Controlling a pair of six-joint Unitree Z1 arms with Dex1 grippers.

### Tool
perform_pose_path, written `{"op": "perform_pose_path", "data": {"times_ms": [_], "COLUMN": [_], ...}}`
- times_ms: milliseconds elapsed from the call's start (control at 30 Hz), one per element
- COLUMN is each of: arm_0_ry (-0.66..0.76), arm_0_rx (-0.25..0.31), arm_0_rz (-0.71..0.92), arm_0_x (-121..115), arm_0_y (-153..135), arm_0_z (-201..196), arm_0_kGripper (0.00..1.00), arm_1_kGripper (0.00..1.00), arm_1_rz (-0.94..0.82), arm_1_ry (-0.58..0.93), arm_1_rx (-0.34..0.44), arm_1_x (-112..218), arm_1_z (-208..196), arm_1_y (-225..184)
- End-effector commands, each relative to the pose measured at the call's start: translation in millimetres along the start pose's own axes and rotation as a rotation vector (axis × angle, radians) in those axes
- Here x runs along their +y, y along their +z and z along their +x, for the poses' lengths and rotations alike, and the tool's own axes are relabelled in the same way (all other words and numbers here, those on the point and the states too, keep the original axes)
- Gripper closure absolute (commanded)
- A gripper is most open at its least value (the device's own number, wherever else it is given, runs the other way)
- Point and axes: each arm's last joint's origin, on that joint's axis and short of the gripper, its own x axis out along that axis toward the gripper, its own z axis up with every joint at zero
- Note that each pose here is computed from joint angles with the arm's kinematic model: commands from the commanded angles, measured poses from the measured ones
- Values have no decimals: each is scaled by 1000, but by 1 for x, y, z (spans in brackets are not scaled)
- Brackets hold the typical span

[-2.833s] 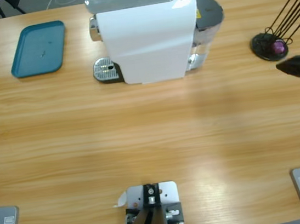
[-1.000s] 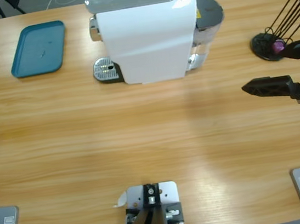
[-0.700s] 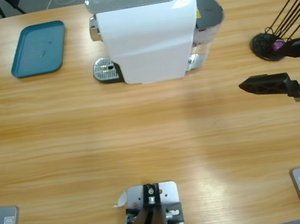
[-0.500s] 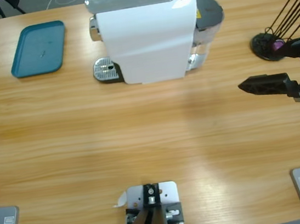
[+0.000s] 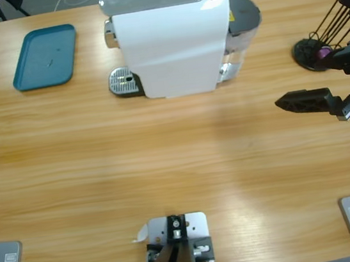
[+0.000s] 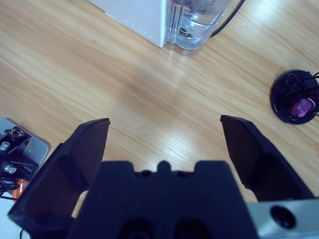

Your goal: Pour coffee

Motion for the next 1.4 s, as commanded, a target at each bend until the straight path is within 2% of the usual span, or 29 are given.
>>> {"op": "perform_pose_path", "data": {"times_ms": [33, 167, 400, 500, 533, 600, 667, 733, 800, 867, 967, 1067, 1133, 1233, 1400], "arm_0_ry": [-14, -35, -50, -82, -97, -164, -307, -389, -459, -507, -601, -771, -863, -1001, -1078], "arm_0_rx": [58, 70, 75, 64, 51, 28, 25, -12, -63, -72, -138, -199, -201, -176, -182], "arm_0_rz": [0, 18, 49, 50, 60, 112, 203, 264, 296, 322, 369, 453, 528, 615, 833], "arm_0_x": [5, 3, 3, 2, -1, -13, -33, -43, -43, -39, -45, -54, -61, -76, -106], "arm_0_y": [-7, -9, -12, -12, -12, -10, -11, -7, 2, 13, 25, 41, 46, 49, 47], "arm_0_z": [22, 23, 21, 15, 12, 5, 0, -12, -26, -37, -57, -86, -95, -91, -75], "arm_0_kGripper": [46, 140, 555, 948, 1000, 1000, 1000, 1000, 1000, 1000, 1000, 1000, 1000, 1000, 1000], "arm_1_kGripper": [0, 0, 0, 0, 0, 0, 0, 0, 0, 0, 0, 0, 0, 0, 0], "arm_1_rz": [1, 1, 1, 2, 2, 3, 4, 6, 7, 9, 12, 16, 18, 27, 33], "arm_1_ry": [15, 16, 18, 18, 18, 16, 14, 16, 15, 13, 6, -2, -6, -14, -26], "arm_1_rx": [23, 22, 23, 18, 17, 12, 7, 2, -4, -14, -30, -45, -53, -59, -71], "arm_1_x": [4, 6, 6, 6, 6, 6, 6, 6, 5, 3, 0, -3, -5, -8, -12], "arm_1_z": [6, 7, 8, 8, 8, 8, 9, 8, 7, 6, 4, 5, 7, 9, 7], "arm_1_y": [0, 3, 2, 2, 3, 3, 5, 5, 3, -1, -7, -15, -21, -28, -35]}}
